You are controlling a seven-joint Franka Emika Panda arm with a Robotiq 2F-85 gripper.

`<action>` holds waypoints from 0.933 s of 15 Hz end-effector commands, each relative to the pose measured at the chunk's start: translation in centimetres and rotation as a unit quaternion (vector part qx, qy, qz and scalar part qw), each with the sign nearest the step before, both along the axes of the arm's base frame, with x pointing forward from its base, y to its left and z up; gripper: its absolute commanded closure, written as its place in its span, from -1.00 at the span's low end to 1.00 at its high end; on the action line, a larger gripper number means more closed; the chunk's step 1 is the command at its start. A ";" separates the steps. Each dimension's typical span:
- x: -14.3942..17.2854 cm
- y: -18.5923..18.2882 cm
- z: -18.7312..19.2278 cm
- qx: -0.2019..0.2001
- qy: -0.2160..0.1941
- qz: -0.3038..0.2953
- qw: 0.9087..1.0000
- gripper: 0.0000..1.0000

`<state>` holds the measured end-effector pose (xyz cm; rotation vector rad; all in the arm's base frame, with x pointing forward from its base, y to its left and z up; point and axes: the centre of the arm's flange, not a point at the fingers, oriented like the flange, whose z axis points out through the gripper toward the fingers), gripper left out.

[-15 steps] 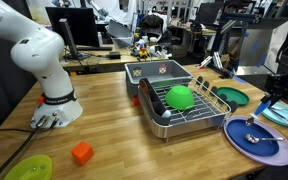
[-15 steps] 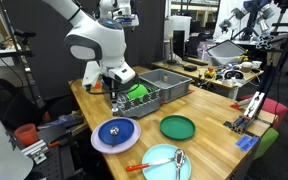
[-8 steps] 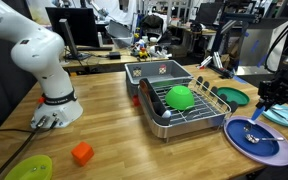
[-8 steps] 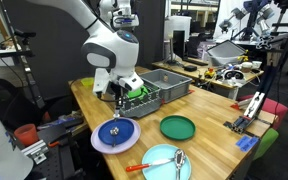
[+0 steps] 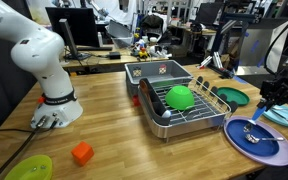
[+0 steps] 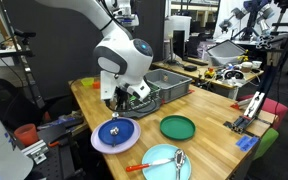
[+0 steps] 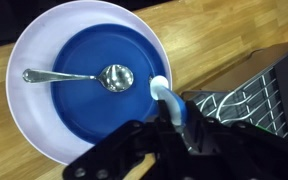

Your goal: Remove the blue spoon from the dish rack and put it on the blue plate

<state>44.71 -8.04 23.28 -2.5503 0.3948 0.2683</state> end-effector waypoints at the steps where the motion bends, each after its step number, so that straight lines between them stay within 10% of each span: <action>1: 0.9 -1.3 -1.2 0.031 0.010 0.016 0.999 0.89; 14: 4.1 -3.2 -4.8 0.016 -0.010 -0.060 0.998 0.89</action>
